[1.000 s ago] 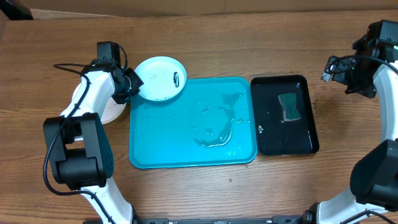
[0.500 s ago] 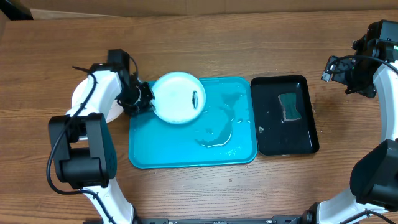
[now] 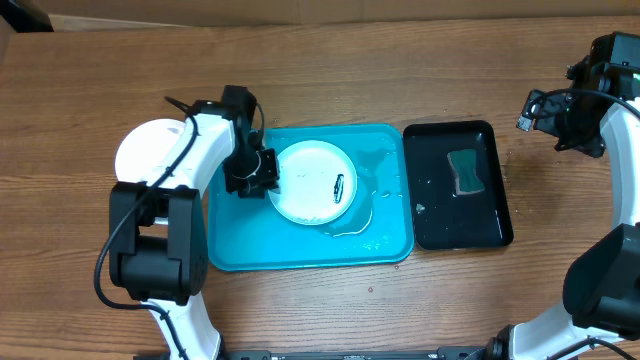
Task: Clean dirty plates on tray and stack at the side
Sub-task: 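Slide the light-blue plate onto the teal tray center with left gripper, then lower right gripper into the black tray toward the sponge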
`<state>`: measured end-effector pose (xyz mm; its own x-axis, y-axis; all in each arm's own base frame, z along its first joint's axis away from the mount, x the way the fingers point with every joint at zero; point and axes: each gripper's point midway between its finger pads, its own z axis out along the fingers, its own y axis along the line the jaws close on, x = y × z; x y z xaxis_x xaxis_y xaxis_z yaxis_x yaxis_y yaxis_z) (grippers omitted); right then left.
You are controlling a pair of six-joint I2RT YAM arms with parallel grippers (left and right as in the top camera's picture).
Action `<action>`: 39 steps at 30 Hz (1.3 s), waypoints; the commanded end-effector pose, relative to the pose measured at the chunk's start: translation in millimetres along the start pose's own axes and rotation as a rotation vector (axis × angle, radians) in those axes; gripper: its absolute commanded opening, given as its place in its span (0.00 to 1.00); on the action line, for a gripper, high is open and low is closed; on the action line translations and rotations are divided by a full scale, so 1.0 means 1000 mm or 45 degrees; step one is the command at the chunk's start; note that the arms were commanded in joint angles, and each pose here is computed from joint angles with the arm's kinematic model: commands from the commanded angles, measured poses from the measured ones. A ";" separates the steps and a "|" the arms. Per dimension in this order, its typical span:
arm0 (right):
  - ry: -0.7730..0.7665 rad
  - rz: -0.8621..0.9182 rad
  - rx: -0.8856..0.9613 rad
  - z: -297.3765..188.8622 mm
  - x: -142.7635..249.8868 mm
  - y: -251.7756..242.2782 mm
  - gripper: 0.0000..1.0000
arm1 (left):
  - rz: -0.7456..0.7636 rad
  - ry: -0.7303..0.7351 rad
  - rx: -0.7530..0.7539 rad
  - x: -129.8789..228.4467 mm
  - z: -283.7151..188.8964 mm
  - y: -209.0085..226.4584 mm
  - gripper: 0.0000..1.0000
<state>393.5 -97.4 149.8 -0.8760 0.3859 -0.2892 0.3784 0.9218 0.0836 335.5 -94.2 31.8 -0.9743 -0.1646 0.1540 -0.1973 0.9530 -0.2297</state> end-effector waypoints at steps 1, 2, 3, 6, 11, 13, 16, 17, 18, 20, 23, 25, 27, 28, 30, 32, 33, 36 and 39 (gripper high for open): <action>-0.022 0.005 -0.007 -0.004 -0.004 0.001 1.00 | 0.062 -0.009 -0.019 -0.003 -0.001 -0.002 0.42; -0.022 0.005 -0.007 -0.004 -0.004 0.001 1.00 | 0.073 -0.019 -0.017 -0.005 -0.003 -0.003 0.42; -0.022 0.005 -0.007 -0.004 -0.004 0.001 1.00 | 0.095 -0.036 -0.012 -0.009 -0.006 -0.005 0.41; -0.022 0.005 -0.007 -0.004 -0.004 0.001 1.00 | 0.201 -0.125 -0.002 -0.027 -0.017 -0.013 0.38; -0.022 0.005 -0.007 -0.004 -0.004 0.001 1.00 | 0.332 -0.289 -0.125 -0.058 -0.030 -0.007 0.29; -0.022 0.005 -0.007 -0.004 -0.004 0.001 1.00 | 0.365 -0.326 -0.191 -0.066 -0.031 0.000 0.24; -0.022 0.005 -0.007 -0.004 -0.004 0.001 1.00 | 0.376 -0.353 -0.217 -0.070 -0.028 0.002 0.24; -0.022 0.005 -0.007 -0.004 -0.004 0.001 1.00 | 0.379 -0.354 -0.214 -0.069 -0.026 0.001 0.24; -0.022 0.005 -0.007 -0.004 -0.004 0.001 1.00 | 0.382 -0.353 -0.210 -0.069 -0.023 0.000 0.23; -0.022 0.005 -0.007 -0.004 -0.004 0.001 1.00 | 0.392 -0.351 -0.210 -0.067 -0.017 -0.001 0.21; -0.022 0.005 -0.007 -0.004 -0.004 0.001 1.00 | 0.406 -0.351 -0.208 -0.065 -0.008 -0.003 0.19; -0.022 0.005 -0.007 -0.004 -0.004 0.001 1.00 | 0.421 -0.347 -0.187 -0.062 -0.005 -0.008 0.19; -0.022 0.005 -0.007 -0.004 -0.004 0.001 1.00 | 0.437 -0.343 -0.153 -0.061 -0.003 -0.015 0.20; -0.022 0.005 -0.007 -0.004 -0.004 0.001 1.00 | 0.441 -0.345 -0.152 -0.060 -0.003 -0.017 0.20; -0.022 0.005 -0.007 -0.004 -0.004 0.001 1.00 | 0.448 -0.351 -0.154 -0.061 -0.003 -0.018 0.22; -0.022 0.005 -0.007 -0.004 -0.004 0.001 1.00 | 0.449 -0.356 -0.153 -0.062 -0.003 -0.019 0.23; -0.022 0.005 -0.007 -0.004 -0.004 0.001 1.00 | 0.448 -0.355 -0.154 -0.062 -0.003 -0.019 0.24; -0.022 0.005 -0.007 -0.004 -0.004 0.001 1.00 | 0.449 -0.348 -0.155 -0.060 -0.001 -0.018 0.24; -0.022 0.005 -0.007 -0.004 -0.004 0.001 1.00 | 0.452 -0.350 -0.154 -0.059 0.005 -0.017 0.24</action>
<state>393.5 -97.2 149.8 -0.8763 0.3852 -0.2893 0.3778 0.9221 0.0835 403.4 -96.9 32.2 -0.9746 0.1028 -0.1989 0.1238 0.9877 -0.0959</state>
